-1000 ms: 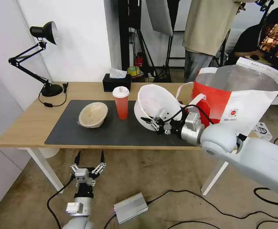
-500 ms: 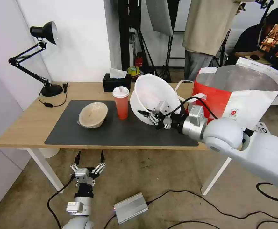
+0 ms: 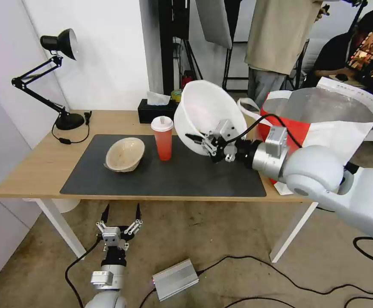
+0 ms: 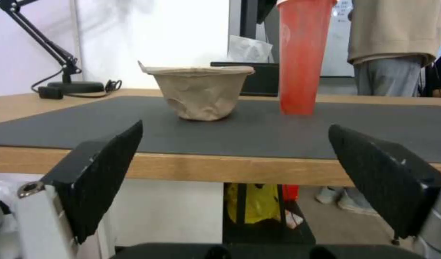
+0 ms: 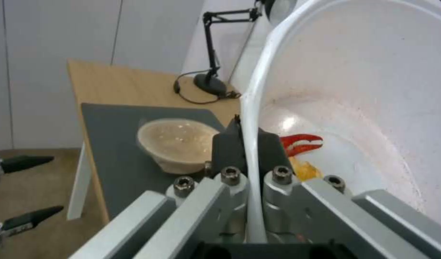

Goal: Pick up the trash from the table and place it into the takeout bag.

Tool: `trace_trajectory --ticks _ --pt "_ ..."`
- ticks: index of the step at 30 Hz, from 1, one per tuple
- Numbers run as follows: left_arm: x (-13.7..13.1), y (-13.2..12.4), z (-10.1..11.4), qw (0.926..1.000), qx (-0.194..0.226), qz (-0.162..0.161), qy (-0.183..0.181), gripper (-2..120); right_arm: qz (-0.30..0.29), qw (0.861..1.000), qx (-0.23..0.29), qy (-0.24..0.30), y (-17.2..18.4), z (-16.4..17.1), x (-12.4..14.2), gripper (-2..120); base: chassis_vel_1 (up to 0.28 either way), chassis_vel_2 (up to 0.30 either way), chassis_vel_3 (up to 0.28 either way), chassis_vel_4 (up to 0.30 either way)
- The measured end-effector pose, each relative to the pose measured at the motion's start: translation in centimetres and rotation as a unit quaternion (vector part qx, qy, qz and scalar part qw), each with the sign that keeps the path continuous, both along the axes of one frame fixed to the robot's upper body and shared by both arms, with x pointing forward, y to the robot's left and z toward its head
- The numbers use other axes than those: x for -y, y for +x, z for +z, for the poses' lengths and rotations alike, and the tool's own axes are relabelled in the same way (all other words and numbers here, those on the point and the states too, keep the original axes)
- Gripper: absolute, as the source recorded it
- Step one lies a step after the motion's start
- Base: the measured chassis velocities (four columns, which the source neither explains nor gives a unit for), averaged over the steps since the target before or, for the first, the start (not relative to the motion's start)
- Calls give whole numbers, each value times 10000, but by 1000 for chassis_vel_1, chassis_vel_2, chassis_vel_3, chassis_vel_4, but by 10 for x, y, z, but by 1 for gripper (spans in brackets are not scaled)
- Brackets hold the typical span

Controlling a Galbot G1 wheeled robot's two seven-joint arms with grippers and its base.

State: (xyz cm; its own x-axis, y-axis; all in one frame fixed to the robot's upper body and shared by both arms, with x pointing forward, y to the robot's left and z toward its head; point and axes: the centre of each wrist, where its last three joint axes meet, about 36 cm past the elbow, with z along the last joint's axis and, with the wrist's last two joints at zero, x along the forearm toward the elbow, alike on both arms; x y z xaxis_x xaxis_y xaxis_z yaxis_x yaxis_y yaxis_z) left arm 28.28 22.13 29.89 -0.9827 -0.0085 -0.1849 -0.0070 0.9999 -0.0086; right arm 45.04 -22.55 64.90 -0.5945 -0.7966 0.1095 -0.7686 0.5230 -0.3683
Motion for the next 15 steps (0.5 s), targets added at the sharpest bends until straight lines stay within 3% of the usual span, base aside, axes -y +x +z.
trace_trajectory --ticks 15 --pt "2 1 -4 10000 -47 -39 15 100 -154 9997 201 14 -5 25 15 0 0 0 0 0"
